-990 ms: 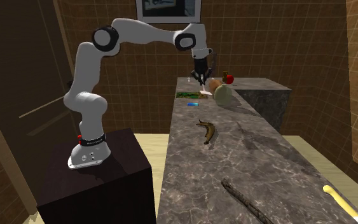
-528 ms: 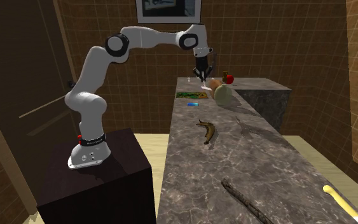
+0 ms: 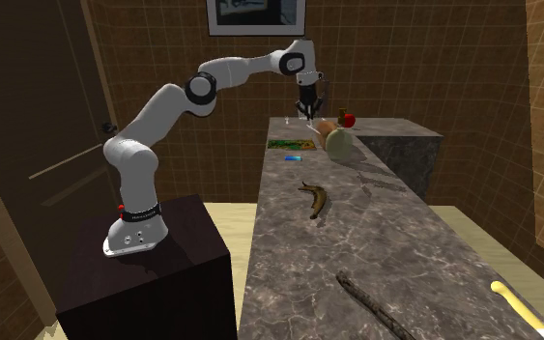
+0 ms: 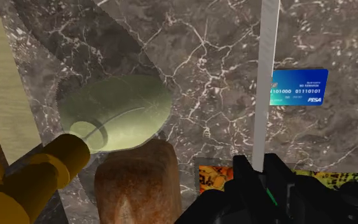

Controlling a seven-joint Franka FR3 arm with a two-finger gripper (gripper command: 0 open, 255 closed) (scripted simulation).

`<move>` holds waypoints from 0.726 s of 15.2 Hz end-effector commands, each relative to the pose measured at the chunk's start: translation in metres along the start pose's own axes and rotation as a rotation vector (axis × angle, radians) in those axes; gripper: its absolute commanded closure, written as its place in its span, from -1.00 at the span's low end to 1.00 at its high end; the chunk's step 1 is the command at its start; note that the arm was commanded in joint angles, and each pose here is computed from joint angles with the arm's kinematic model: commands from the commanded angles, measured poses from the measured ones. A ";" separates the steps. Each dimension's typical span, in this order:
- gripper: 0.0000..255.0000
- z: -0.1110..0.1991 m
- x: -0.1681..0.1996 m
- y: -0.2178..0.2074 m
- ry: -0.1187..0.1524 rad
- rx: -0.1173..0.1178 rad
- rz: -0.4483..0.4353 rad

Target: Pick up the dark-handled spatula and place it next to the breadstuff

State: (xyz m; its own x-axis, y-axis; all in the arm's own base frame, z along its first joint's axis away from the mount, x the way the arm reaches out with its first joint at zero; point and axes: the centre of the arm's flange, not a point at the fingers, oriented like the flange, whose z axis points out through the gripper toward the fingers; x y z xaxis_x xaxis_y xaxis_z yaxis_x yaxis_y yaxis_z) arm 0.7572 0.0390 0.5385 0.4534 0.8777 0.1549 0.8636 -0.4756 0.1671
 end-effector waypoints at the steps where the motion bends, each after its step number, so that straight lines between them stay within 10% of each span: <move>1: 1.00 0.009 0.003 0.000 0.001 0.001 0.000; 11: 1.00 0.061 -0.005 -0.009 0.001 0.001 0.000</move>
State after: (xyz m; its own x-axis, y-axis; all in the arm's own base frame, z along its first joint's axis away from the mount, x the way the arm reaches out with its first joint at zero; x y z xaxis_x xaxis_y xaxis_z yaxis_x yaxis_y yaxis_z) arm 0.7595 0.0432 0.4835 0.4532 0.8777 0.1555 0.8641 -0.4754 0.1652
